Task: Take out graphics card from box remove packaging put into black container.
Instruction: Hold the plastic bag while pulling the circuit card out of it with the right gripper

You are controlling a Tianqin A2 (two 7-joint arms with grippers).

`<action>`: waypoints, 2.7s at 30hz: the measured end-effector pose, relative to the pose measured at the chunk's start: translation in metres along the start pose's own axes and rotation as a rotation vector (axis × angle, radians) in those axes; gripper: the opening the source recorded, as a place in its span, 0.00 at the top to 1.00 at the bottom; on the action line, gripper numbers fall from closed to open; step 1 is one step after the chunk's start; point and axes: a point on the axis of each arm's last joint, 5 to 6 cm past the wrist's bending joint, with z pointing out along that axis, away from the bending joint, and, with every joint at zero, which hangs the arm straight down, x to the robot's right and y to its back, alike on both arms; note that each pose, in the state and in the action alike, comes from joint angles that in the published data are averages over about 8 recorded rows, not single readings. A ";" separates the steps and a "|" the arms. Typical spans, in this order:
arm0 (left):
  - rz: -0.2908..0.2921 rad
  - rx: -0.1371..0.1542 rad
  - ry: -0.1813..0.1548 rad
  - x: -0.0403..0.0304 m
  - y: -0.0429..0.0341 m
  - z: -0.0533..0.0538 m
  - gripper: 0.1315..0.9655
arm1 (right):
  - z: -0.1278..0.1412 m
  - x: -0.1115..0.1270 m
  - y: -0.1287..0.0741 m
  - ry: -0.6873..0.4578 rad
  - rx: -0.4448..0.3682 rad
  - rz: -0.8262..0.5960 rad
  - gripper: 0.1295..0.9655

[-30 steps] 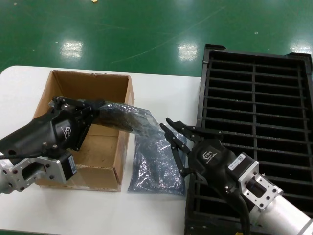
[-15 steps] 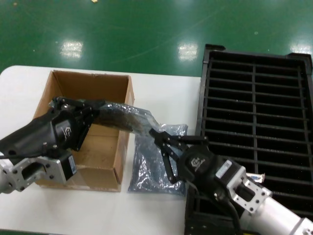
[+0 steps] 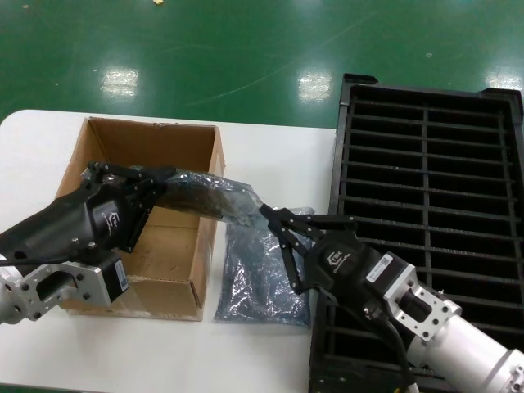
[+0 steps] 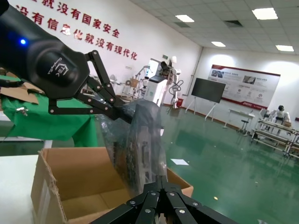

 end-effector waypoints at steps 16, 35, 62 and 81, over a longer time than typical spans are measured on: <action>0.000 0.000 0.000 0.0000 0.0000 0.000 0.99 | 0.006 0.000 0.003 -0.010 -0.008 -0.003 0.99; 0.000 0.000 0.000 0.0000 0.0000 0.000 0.99 | 0.028 0.027 0.000 -0.094 -0.006 -0.044 0.99; 0.000 0.000 0.000 0.0000 0.0000 0.000 0.99 | 0.049 0.084 -0.011 -0.253 0.002 -0.036 1.00; 0.000 0.000 0.000 0.0000 0.0000 0.000 0.99 | 0.054 0.053 0.002 -0.278 -0.027 0.041 1.00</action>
